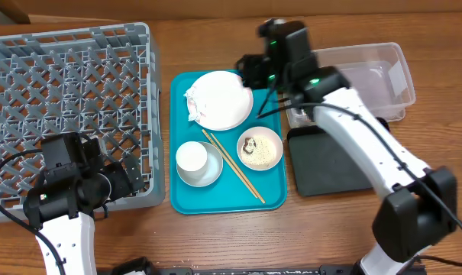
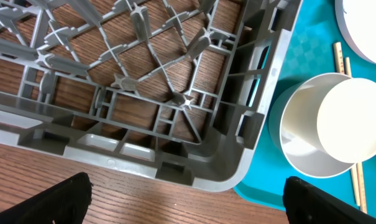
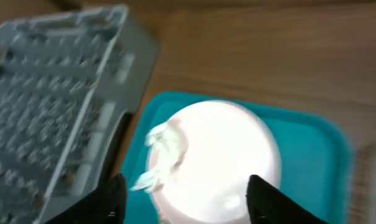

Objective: Sort waste into correct bins and load items into the dishwasher
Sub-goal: 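Carry the red wrapper with the right gripper into the clear bin, then reach the right gripper back to the plate and grasp the white tissue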

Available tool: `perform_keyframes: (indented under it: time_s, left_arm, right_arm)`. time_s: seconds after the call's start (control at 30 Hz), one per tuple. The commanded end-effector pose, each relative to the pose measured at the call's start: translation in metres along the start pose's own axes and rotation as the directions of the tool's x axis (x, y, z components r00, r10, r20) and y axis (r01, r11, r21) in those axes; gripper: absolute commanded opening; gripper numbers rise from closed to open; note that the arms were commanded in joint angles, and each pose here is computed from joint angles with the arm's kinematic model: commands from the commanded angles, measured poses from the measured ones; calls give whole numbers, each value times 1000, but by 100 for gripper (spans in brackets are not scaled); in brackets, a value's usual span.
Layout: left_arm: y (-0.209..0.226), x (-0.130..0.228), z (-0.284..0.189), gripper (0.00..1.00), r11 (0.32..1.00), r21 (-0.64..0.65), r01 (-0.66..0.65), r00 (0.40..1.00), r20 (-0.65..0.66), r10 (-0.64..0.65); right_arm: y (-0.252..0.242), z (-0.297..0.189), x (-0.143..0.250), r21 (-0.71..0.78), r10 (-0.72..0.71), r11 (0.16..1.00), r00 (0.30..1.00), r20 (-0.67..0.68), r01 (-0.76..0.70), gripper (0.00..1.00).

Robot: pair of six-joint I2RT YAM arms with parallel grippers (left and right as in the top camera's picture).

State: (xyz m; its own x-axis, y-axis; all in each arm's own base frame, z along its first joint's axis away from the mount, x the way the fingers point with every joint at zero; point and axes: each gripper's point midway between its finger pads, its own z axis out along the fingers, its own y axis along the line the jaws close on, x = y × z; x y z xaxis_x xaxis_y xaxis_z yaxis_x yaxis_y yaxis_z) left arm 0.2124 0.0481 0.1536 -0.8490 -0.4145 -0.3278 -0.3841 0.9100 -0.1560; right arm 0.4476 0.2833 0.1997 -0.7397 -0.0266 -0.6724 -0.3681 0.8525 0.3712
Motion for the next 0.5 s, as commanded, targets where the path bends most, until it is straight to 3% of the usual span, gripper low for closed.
perform_keyframes:
  time_s: [0.0, 0.17, 0.47]
  left_arm:
    - [-2, -7, -5, 100, 1000, 10, -6, 1000, 22, 6]
    - [-2, -7, -5, 100, 1000, 11, -6, 1000, 23, 6]
    - [-2, -7, -5, 100, 1000, 11, -6, 1000, 21, 6]
  right_arm:
    - [12, 36, 23, -23, -73, 997, 996, -58, 71, 66]
    - [30, 78, 57, -56, -110, 993, 988, -108, 104, 74]
    - [45, 127, 100, -82, -154, 986, 977, -145, 144, 75]
